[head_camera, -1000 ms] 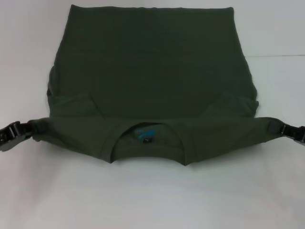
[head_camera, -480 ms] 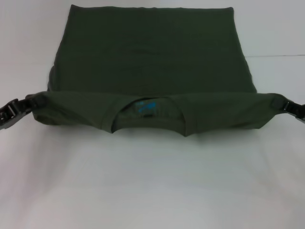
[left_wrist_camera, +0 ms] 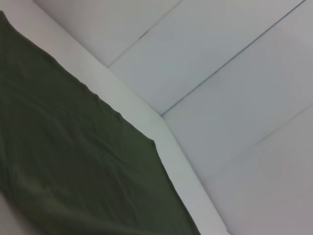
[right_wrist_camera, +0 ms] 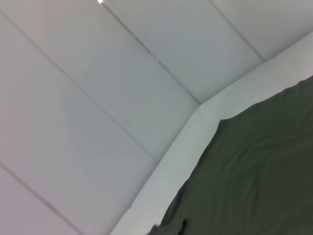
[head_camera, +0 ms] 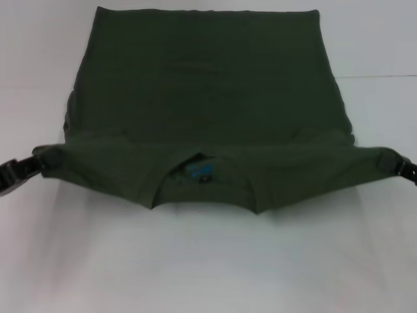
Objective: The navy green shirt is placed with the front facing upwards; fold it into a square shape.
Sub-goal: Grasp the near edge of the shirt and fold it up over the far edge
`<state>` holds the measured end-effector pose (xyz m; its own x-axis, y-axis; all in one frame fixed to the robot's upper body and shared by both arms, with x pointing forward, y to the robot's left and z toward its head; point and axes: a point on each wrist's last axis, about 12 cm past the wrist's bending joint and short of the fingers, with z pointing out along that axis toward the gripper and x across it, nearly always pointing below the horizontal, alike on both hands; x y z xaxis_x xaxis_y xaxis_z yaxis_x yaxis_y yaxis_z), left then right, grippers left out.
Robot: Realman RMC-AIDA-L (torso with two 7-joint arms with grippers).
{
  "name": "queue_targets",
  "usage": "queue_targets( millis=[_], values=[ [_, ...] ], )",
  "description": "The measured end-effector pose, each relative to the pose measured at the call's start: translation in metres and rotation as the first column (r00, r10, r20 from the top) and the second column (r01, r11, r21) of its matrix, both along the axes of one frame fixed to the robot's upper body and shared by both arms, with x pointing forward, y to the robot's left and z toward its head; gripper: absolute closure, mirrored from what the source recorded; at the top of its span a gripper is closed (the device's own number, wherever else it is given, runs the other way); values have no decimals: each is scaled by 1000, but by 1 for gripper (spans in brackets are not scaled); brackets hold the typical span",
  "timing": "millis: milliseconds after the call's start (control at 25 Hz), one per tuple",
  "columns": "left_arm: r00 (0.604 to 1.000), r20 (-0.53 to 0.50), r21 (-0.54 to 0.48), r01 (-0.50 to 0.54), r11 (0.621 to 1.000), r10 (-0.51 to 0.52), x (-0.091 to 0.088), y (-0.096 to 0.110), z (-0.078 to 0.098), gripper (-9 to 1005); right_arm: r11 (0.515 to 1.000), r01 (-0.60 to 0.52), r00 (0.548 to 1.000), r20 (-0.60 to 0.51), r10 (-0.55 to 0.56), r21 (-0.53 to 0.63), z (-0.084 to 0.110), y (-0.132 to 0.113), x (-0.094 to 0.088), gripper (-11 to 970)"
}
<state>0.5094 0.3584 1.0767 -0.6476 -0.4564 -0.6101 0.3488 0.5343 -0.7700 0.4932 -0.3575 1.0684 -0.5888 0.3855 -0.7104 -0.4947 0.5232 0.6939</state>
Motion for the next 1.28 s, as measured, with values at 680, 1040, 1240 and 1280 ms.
queue_targets(
  millis=[680, 1040, 1240, 1280],
  values=[
    [967, -96, -43, 232, 972, -235, -63, 8, -2, 843, 965, -258, 966, 8, 258, -42, -1, -7, -51, 911],
    [942, -146, -37, 300, 953, -302, -77, 19, 8, 838, 920, -387, 922, -17, 387, -62, 2, -8, -60, 910],
    [915, -225, -16, 341, 940, -336, -80, 22, 7, 836, 884, -462, 887, -68, 458, -76, 0, -6, -63, 911],
    [911, -233, -15, 347, 938, -340, -81, 22, 7, 835, 874, -479, 877, -78, 474, -79, 0, -5, -63, 911]
  ],
)
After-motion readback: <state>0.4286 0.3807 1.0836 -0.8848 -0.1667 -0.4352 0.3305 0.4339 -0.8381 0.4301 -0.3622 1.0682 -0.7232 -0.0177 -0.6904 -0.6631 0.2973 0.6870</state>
